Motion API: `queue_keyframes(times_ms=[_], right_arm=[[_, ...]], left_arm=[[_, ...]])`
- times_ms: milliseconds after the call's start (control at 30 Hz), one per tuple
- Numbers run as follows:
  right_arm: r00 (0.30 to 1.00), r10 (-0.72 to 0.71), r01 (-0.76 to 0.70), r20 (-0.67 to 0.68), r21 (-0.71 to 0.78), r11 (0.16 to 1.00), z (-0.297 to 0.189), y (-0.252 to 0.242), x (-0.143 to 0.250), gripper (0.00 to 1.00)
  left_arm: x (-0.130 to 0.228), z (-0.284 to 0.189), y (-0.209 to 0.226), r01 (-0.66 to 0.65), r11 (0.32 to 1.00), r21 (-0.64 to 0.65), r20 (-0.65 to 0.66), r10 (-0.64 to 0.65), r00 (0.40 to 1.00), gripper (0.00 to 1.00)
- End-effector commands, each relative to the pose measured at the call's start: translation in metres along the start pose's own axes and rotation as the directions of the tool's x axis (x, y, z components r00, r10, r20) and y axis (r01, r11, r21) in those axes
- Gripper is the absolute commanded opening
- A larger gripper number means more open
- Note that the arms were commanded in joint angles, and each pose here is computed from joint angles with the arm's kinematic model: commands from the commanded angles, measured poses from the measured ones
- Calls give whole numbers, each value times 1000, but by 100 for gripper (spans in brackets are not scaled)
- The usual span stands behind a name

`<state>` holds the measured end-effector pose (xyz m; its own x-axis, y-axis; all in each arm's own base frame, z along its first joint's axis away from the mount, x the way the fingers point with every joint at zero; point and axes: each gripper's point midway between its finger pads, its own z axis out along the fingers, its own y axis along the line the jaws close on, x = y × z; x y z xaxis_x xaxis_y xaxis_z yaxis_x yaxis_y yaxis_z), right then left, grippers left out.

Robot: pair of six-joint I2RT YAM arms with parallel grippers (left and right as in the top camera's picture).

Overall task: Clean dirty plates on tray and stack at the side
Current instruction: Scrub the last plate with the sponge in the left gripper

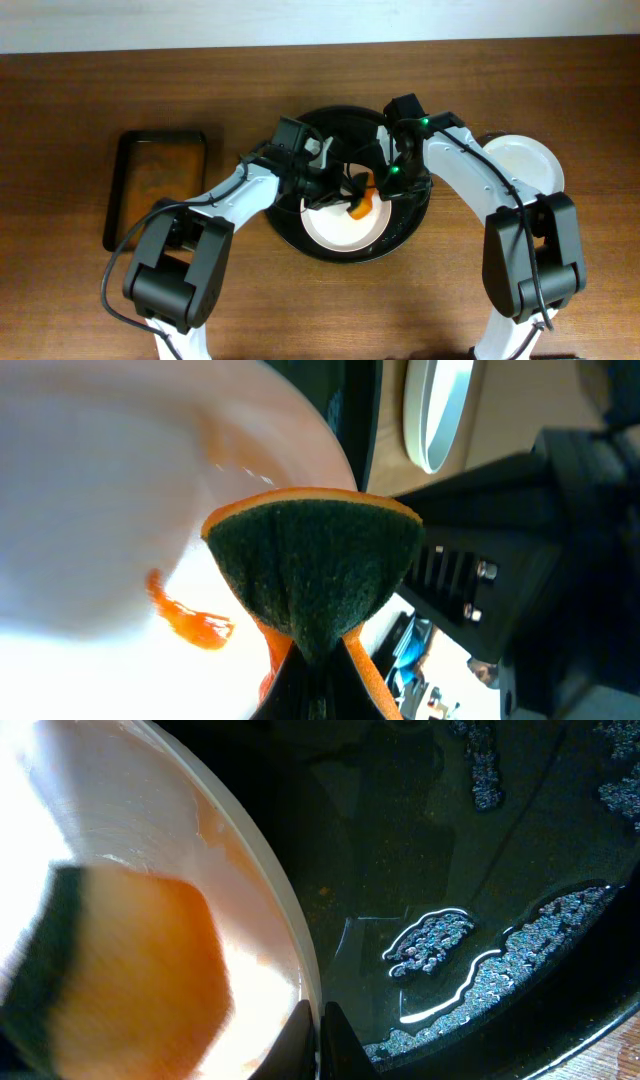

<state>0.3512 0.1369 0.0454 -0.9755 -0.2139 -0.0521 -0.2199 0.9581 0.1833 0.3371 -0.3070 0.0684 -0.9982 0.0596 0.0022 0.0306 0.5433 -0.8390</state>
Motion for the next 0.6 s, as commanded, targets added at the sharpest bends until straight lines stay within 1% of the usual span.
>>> queue_keyframes(times_ms=[0,167,267,400,467,567], right_arm=[[1000,-13,12,24,10,1000,-8,2,-4,4],[1000,-12,12,23,10,1000,-8,1,-4,4],[1000,-12,12,20,10,1000,-8,1,-3,4],[1000,-12,12,19,10,1000,-8,1,-3,4],[1000,-10,10,11,10,1000,-8,1,-1,4],[1000,-9,9,3,11,1000,-8,1,1,4]], left_arm=[[9,10,-3,6,1000,-6,-32,-6,999,1],[22,30,8,59,998,-32,-81,-62,995,1],[24,40,19,54,995,-89,-70,-60,996,1],[16,42,34,45,981,-187,-5,-47,999,1],[5,33,58,71,948,-309,74,-50,996,1],[-5,20,78,111,917,-383,135,-63,989,1]])
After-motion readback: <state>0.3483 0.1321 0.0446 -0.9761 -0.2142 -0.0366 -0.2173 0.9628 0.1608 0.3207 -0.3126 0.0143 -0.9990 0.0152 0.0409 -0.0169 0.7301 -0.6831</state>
